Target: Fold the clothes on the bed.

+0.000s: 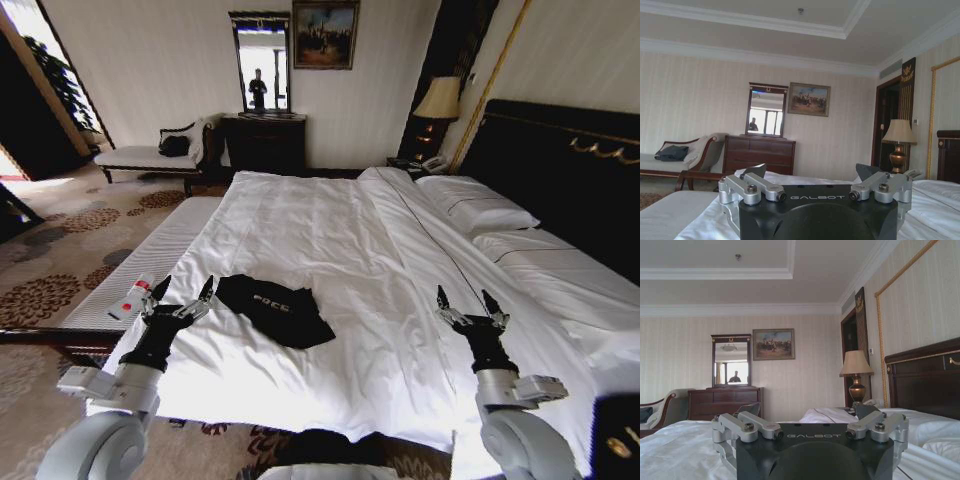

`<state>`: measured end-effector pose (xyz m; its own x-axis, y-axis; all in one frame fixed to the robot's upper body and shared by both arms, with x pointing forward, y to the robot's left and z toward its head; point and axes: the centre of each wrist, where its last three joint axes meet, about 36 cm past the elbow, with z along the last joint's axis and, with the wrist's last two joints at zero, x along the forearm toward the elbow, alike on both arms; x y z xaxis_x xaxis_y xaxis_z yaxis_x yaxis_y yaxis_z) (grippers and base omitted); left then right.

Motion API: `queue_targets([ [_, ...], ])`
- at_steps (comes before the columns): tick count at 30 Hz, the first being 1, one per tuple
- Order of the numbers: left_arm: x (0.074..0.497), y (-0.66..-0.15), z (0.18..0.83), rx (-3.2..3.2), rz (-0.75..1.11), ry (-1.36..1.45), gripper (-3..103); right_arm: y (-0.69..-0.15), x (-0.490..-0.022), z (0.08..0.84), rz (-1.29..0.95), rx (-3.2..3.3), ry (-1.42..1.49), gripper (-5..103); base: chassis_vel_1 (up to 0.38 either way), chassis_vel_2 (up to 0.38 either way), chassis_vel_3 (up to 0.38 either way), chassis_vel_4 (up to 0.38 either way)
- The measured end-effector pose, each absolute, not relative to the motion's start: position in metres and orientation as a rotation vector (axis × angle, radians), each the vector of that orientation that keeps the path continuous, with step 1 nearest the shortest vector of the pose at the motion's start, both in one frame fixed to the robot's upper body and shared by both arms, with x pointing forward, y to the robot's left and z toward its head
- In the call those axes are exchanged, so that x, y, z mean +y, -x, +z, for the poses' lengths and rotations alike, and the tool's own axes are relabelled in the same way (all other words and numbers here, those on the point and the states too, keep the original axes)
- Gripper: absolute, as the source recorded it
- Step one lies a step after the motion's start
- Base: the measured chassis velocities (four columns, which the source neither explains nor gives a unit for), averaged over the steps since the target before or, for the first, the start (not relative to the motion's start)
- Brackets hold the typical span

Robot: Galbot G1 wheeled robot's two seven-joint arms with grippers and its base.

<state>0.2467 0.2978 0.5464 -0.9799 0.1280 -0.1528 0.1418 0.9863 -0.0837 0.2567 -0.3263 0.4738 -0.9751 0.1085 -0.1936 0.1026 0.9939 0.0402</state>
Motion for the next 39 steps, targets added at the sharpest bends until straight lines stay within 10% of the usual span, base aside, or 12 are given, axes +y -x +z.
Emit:
queue_targets([
  [39, 0.2953, -0.2407, 0.5402, 3.007, -0.14, -0.174, 100, -0.2582, -0.3261, 0.4642, 0.06, 2.943, -0.161, 100, 0.032, 0.085, -0.03, -0.087],
])
